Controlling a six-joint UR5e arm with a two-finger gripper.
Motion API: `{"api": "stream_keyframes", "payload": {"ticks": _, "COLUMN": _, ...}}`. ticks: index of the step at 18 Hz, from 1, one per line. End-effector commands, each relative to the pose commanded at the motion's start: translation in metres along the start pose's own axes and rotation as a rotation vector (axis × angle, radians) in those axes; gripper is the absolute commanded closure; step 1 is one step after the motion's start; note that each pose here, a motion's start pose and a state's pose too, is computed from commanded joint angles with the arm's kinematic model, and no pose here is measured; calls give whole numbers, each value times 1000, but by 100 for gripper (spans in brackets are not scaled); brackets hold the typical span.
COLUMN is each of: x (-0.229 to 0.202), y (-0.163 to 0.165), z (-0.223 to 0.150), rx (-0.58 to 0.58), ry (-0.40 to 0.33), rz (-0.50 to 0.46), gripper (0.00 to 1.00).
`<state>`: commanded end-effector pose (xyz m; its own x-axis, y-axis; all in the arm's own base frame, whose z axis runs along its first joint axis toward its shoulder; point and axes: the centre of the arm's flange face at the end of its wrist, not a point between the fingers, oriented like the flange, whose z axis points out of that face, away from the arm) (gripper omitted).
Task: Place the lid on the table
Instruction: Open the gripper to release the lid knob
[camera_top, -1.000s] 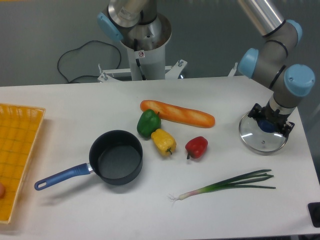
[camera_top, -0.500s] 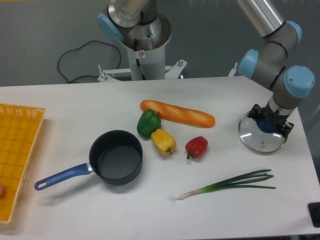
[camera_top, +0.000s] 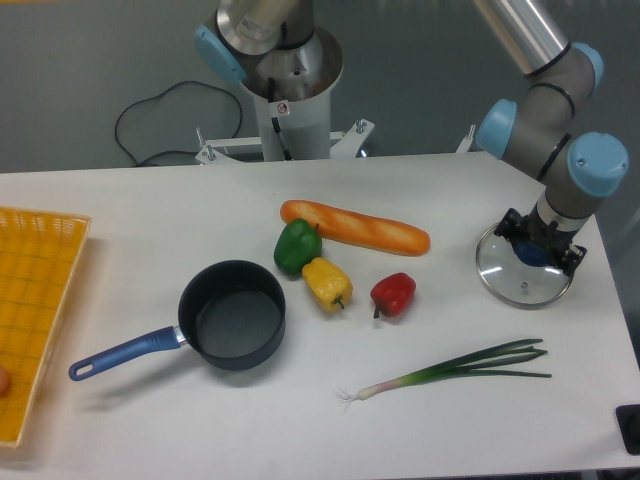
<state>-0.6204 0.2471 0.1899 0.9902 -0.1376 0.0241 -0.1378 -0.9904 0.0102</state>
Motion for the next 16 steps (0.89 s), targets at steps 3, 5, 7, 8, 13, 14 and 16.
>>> {"api": "stream_keyframes", "payload": {"ticks": 3, "x": 0, "y": 0, "z": 1, "rx": 0, "ry": 2, "rz": 0, "gripper": 49}}
{"api": "stream_keyframes", "payload": {"ticks": 5, "x": 0, "y": 0, "z": 2, "rx": 1, "ry": 3, "rz": 0, "gripper": 49}}
{"api": "stream_keyframes", "payload": {"ticks": 7, "x": -1, "y": 0, "z": 1, "rx": 0, "ry": 2, "rz": 0, "gripper": 48}}
{"api": "stream_keyframes", "payload": {"ticks": 8, "x": 0, "y": 0, "z": 2, "rx": 0, "ry": 3, "rz": 0, "gripper": 48}}
{"api": "stream_keyframes", "payload": {"ticks": 13, "x": 0, "y": 0, "z": 2, "rx": 1, "ry": 3, "rz": 0, "gripper": 42}}
{"api": "stream_keyframes", "payload": {"ticks": 14, "x": 0, "y": 0, "z": 2, "rx": 1, "ry": 3, "rz": 0, "gripper": 40}}
{"api": "stream_keyframes", "payload": {"ticks": 16, "x": -1, "y": 0, "z": 1, "rx": 1, "ry": 2, "rz": 0, "gripper": 39}}
